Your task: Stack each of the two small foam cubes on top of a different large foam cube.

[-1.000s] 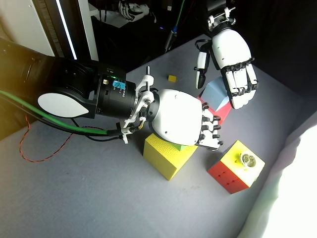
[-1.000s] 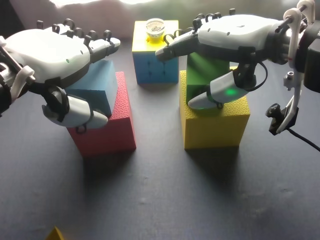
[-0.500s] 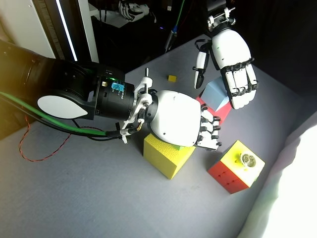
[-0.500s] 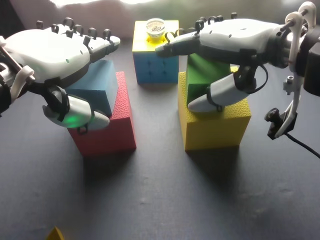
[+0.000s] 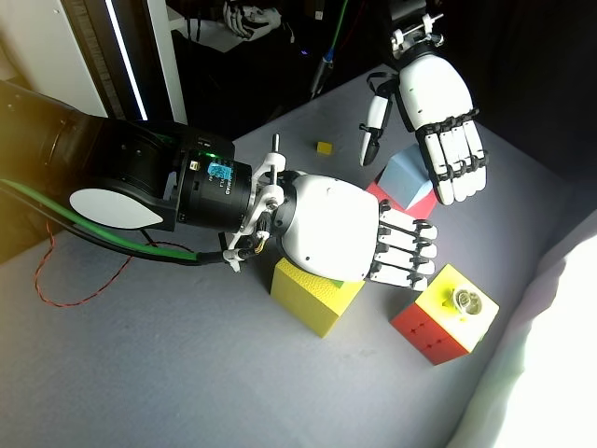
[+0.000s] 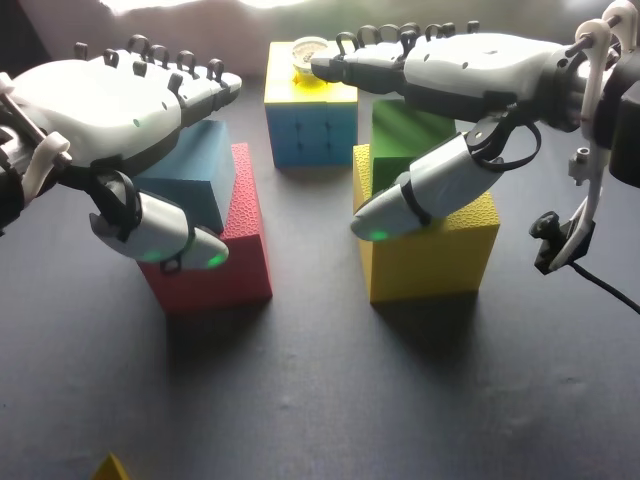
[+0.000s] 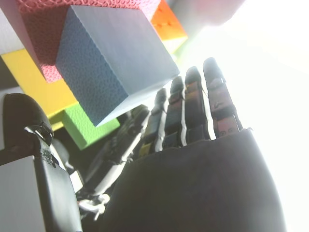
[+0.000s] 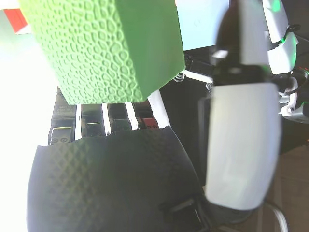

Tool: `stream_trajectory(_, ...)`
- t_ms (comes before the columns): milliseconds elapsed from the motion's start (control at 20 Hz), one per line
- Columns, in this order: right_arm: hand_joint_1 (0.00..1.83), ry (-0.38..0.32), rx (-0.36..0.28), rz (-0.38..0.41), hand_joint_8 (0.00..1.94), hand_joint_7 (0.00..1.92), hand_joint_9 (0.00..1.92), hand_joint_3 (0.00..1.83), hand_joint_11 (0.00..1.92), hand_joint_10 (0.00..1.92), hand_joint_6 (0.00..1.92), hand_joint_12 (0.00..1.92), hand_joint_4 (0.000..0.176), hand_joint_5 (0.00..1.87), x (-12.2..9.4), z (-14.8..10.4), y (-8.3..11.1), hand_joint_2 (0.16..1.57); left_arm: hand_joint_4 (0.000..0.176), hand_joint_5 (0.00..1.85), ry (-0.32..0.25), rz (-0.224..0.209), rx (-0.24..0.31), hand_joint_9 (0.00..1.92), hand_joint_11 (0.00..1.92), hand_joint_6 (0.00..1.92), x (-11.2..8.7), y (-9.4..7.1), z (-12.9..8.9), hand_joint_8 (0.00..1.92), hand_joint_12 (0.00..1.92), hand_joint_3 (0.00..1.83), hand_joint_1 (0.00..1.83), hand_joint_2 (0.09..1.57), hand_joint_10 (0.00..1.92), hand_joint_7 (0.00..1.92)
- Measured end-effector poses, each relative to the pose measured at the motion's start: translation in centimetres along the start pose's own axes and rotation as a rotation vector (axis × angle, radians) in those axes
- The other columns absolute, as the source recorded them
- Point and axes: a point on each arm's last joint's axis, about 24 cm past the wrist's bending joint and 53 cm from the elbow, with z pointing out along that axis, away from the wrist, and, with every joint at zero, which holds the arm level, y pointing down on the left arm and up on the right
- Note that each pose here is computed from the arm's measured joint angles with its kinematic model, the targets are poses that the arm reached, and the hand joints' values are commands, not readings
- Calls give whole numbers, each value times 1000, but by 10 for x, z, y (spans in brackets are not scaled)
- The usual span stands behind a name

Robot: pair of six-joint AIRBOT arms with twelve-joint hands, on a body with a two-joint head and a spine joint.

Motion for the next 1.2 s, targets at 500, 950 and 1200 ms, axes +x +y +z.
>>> stream_trajectory(500,135,-134,-157,41,0,0,0,0,0,0,0,0,0,0,-57,-30,30,688,0,0,6,13,6,0,0,0,2,-2,-22,0,0,0,225,776,0,0)
stream_trajectory(950,0,4,-432,-329,0,0,0,21,0,0,0,0,0,0,-4,-127,50,774,0,0,-17,24,90,0,0,0,-5,-20,-42,0,0,3,92,809,0,0)
stream_trajectory(1200,53,50,-474,-407,0,0,0,12,0,0,0,0,0,0,9,-140,59,776,0,0,-5,22,92,0,0,0,1,-20,-40,0,0,0,103,793,0,0)
